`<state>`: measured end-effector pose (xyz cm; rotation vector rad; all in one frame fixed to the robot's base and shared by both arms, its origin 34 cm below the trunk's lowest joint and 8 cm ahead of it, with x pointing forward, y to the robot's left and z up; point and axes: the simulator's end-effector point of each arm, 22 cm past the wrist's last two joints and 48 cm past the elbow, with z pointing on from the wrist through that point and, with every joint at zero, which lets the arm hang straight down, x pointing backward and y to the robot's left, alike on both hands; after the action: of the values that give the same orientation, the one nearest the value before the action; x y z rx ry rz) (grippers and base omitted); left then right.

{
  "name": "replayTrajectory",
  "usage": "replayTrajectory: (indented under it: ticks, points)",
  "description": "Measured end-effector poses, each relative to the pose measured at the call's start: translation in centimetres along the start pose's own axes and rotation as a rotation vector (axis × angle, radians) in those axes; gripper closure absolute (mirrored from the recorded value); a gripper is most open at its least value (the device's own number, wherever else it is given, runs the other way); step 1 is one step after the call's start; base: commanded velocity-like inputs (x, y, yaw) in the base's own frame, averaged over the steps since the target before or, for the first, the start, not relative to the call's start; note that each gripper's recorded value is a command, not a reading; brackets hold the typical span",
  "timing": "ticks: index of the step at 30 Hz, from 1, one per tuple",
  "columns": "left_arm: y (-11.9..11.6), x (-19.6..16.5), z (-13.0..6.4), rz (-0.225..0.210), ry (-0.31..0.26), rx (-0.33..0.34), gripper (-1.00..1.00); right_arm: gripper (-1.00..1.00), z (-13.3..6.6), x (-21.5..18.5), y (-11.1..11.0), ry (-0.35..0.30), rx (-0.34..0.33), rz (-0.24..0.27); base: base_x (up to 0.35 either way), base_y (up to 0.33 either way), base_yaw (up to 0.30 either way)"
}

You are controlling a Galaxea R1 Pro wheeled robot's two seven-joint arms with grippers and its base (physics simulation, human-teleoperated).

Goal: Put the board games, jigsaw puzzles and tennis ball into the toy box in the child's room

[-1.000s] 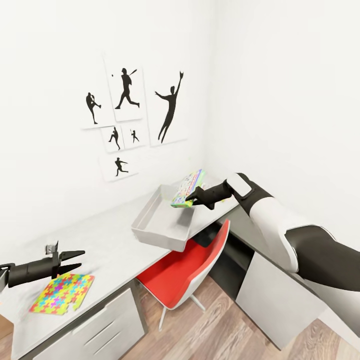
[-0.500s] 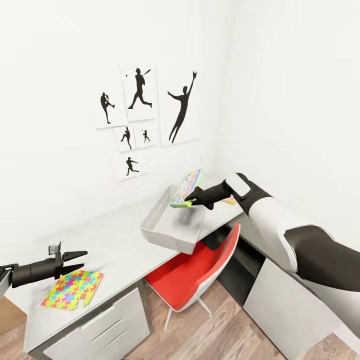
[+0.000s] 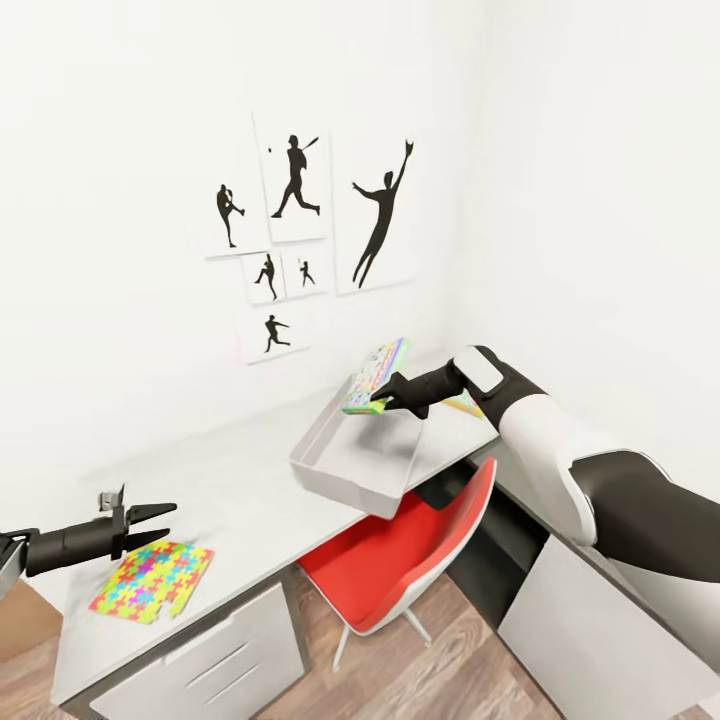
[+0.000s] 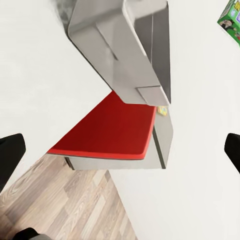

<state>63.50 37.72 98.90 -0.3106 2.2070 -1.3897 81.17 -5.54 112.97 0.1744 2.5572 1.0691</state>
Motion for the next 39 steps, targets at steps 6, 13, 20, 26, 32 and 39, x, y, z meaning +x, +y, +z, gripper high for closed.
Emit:
replayTrajectory:
  ticks: [6, 13, 20, 26, 32, 39]
  points:
    - [0.0, 0.1, 0.2, -0.002, 0.003, 0.002, -1.0, 1.0, 0.1, 0.1, -0.2, 0.003, -0.004, 0.011, 0.051, -0.057, 0.027]
    - [0.0, 0.2, 0.2, -0.003, 0.004, 0.002, -1.0, 1.0, 0.4, 0.5, -0.6, 0.015, 0.002, 0.026, 0.036, -0.004, 0.002]
    - [-0.1, 0.1, 0.1, -0.002, 0.001, 0.005, -1.0, 1.0, 1.5, 2.2, -1.8, 0.058, 0.023, 0.059, 0.021, 0.0, 0.0]
    - [-0.1, 0.1, 0.1, -0.002, 0.001, 0.006, -1.0, 1.0, 2.2, 3.6, -3.3, 0.092, 0.049, 0.096, 0.001, 0.0, 0.0]
    - [0.0, 0.1, 0.1, -0.002, 0.001, 0.004, -1.0, 1.0, 2.5, 4.1, -3.1, 0.103, 0.05, 0.098, 0.0, 0.0, 0.0]
    - [0.0, 0.1, 0.1, -0.002, 0.001, 0.004, -1.0, 1.0, 2.6, 4.2, -3.1, 0.105, 0.05, 0.099, 0.0, 0.0, 0.0]
